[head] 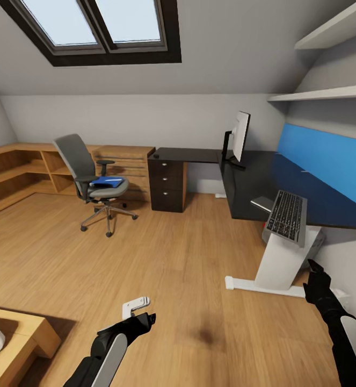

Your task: In the bedroom, organize the workspace by keeping the computer under the desk, ensuring the monitor is on the desk, placing the keyboard on the desk next to the monitor, placing the mouse on the desk next to the keyboard, moving the folder from the swivel chair onto the desk next to the mouse, stacking the notebook on top of the folder with the pen on top of the notebook, and positioning the swivel chair next to the desk.

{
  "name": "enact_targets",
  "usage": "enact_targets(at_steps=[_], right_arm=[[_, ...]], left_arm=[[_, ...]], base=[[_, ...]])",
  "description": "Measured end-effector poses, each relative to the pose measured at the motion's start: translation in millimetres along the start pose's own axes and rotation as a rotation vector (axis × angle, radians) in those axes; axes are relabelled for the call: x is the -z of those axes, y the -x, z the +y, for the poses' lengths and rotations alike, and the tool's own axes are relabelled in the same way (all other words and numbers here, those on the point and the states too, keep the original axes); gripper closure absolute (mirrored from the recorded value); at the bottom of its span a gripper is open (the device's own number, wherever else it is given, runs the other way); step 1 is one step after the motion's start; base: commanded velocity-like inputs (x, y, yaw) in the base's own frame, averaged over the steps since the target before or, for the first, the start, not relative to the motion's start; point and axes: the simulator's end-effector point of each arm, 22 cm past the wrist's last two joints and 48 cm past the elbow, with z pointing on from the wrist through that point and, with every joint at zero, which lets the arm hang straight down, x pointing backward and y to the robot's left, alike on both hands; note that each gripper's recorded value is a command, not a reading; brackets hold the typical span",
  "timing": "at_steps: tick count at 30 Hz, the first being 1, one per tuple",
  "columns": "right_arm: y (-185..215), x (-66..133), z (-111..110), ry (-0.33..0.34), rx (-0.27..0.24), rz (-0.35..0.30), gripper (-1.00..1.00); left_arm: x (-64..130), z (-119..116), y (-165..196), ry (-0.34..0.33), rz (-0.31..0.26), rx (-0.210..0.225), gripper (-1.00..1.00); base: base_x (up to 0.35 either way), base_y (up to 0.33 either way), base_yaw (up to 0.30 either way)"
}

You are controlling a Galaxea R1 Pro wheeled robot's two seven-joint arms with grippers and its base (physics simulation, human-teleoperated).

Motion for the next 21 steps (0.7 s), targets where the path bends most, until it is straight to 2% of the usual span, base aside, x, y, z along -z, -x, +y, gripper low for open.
enact_targets(at_steps=[12, 21], right_arm=[[-1.2, 0.0, -0.4, -0.001, 0.001, 0.002, -1.00], [-1.8, 0.1, -0.8, -0.002, 0.001, 0.003, -1.00]], left_arm=[[-0.1, 0.7, 0.2, 0.000, 0.000, 0.000, -1.00], [0.2, 0.8, 0.3, 0.000, -0.001, 0.000, -1.00]], base=[[0.005, 0.013, 0.000], [0.153, 0.202, 0.000]])
